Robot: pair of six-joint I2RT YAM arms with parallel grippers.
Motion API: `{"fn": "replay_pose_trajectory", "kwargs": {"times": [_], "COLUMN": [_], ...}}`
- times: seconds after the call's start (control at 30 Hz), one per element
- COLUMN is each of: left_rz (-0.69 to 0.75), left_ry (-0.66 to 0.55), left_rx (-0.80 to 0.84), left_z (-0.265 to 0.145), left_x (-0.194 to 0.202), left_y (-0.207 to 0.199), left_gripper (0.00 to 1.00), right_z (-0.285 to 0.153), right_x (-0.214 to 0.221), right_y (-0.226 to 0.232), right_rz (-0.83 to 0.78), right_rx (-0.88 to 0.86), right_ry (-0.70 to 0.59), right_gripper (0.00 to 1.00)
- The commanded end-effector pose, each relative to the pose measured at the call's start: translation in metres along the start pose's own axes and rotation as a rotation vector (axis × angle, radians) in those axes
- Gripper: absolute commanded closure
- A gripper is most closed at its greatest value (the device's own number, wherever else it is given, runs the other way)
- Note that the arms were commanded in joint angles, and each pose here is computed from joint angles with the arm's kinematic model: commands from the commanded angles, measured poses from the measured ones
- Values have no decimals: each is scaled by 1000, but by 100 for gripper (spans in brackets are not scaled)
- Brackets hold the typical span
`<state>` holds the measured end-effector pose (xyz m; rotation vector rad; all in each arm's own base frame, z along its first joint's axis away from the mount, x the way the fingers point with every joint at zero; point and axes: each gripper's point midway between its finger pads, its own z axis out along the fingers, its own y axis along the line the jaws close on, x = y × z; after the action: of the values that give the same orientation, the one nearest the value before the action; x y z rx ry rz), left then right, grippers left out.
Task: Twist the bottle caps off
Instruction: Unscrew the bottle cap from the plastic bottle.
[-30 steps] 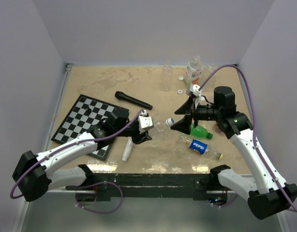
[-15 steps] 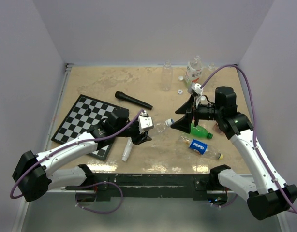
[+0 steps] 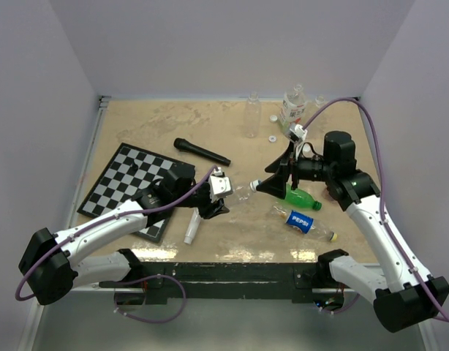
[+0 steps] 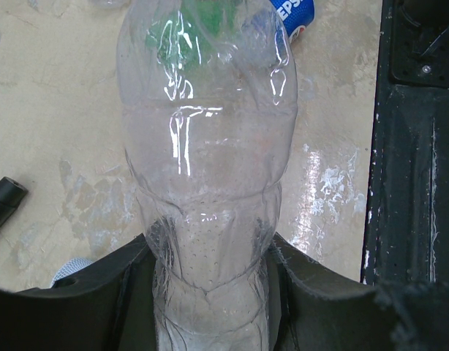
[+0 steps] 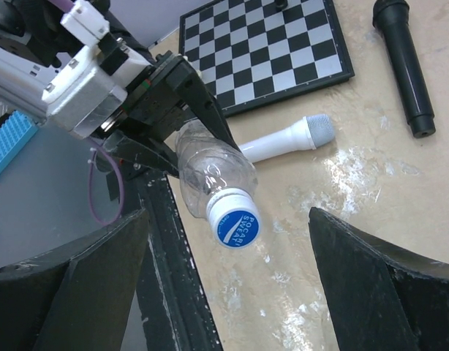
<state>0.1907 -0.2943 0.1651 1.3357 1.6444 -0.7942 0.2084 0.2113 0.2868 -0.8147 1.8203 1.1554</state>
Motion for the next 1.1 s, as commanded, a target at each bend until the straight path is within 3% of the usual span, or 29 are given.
{"fn": "replay_pose_trajectory", "kwargs": {"times": [0.0, 0.37, 0.5, 0.6, 0.73, 0.87, 1.07], "left_rz": [12, 14, 10, 11, 10, 10, 11], "left_ry": [-63, -64, -59, -60, -58, -51, -50], "left_rx": [-23, -29, -30, -31, -33, -38, -39], "left_z": [-6, -6, -6, -6, -6, -5, -5], "left_x": [-22, -22, -20, -21, -20, -18, -18], "left_y": [4, 5, 5, 5, 6, 7, 7], "left_gripper": [100, 100, 100, 100, 100, 100, 100], "right_z": [4, 13, 14, 14, 14, 13, 8], "right_x": [3, 20, 22, 23, 25, 24, 23], "right_y": [-13, -19, -16, -14, -8, -3, 8], "right_rz": [37, 118, 127, 123, 101, 56, -136], "right_rx": [40, 9, -17, -33, -79, -123, -224], "right_ry": [-5, 41, 53, 55, 62, 68, 81], "right_gripper": [6, 16, 25, 40, 76, 97, 100]}}
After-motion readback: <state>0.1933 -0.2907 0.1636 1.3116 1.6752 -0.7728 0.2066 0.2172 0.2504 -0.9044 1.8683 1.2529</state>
